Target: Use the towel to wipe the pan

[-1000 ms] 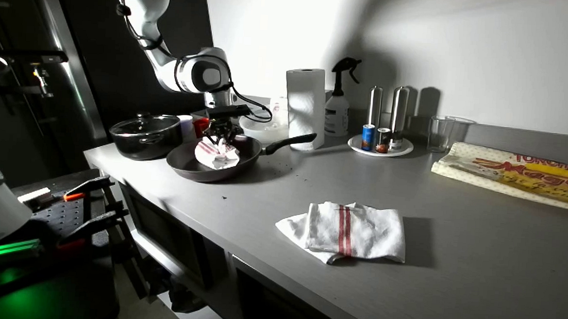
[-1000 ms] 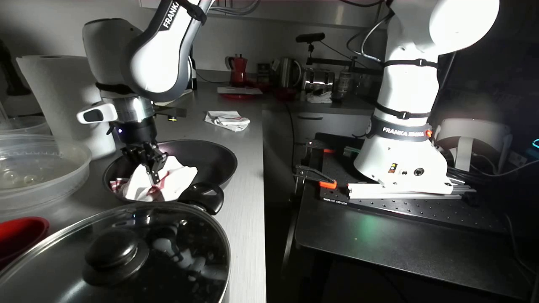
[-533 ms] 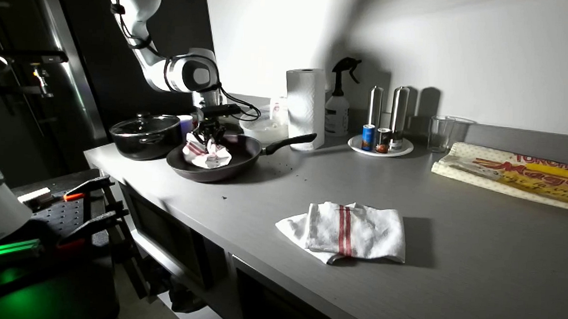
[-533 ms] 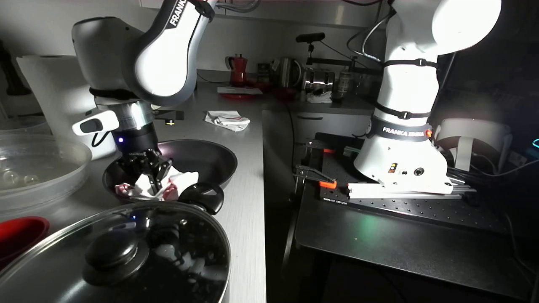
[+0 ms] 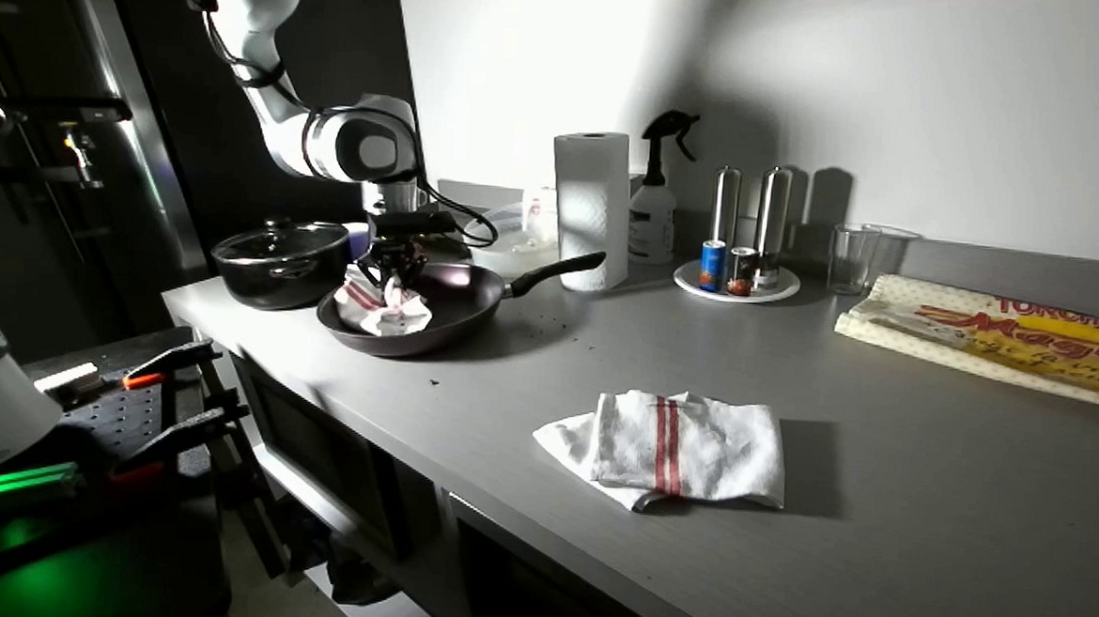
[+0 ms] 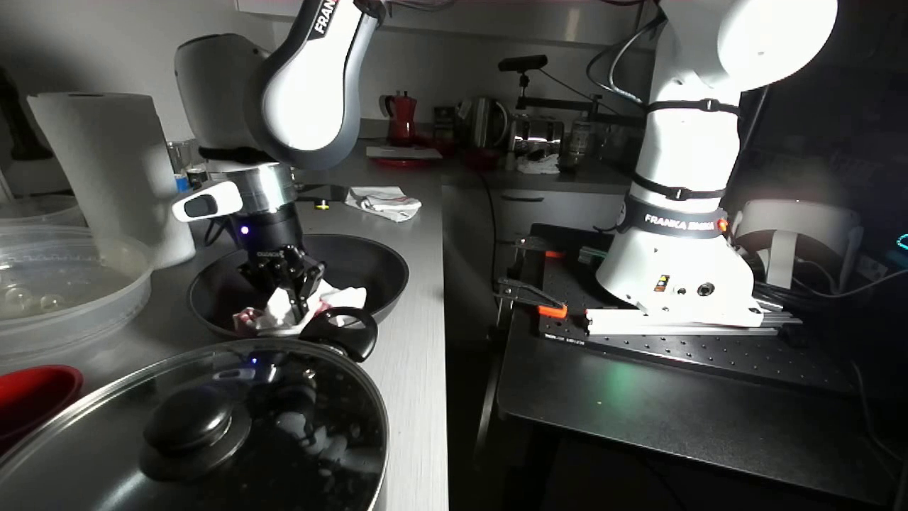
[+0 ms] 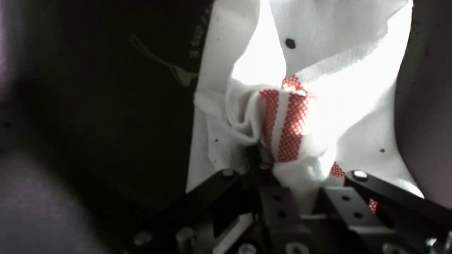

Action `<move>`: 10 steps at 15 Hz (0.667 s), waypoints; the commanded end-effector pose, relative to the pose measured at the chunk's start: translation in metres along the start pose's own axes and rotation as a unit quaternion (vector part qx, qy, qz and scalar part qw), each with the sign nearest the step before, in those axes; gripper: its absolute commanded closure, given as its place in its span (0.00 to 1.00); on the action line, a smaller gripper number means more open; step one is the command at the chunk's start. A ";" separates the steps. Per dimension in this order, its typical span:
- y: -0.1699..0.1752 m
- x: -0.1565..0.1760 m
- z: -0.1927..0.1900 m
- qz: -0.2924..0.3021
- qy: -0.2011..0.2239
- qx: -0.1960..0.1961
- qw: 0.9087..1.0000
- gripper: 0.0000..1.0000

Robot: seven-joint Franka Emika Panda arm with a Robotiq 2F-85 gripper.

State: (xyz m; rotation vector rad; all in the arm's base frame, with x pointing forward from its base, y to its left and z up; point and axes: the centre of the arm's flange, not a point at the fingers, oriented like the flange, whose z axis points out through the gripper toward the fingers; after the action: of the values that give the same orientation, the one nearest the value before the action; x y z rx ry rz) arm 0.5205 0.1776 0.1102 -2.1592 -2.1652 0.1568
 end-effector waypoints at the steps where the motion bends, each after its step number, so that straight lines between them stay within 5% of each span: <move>1: -0.024 -0.036 0.014 0.037 0.025 0.021 0.999 0.97; 4: -0.024 -0.063 0.014 0.088 0.038 0.023 0.995 0.97; 10: -0.003 -0.121 0.003 0.207 0.039 -0.051 0.976 0.97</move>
State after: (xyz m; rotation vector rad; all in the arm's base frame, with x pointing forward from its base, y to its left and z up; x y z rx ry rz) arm 0.5166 0.0806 0.1124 -2.4648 -1.7872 0.0559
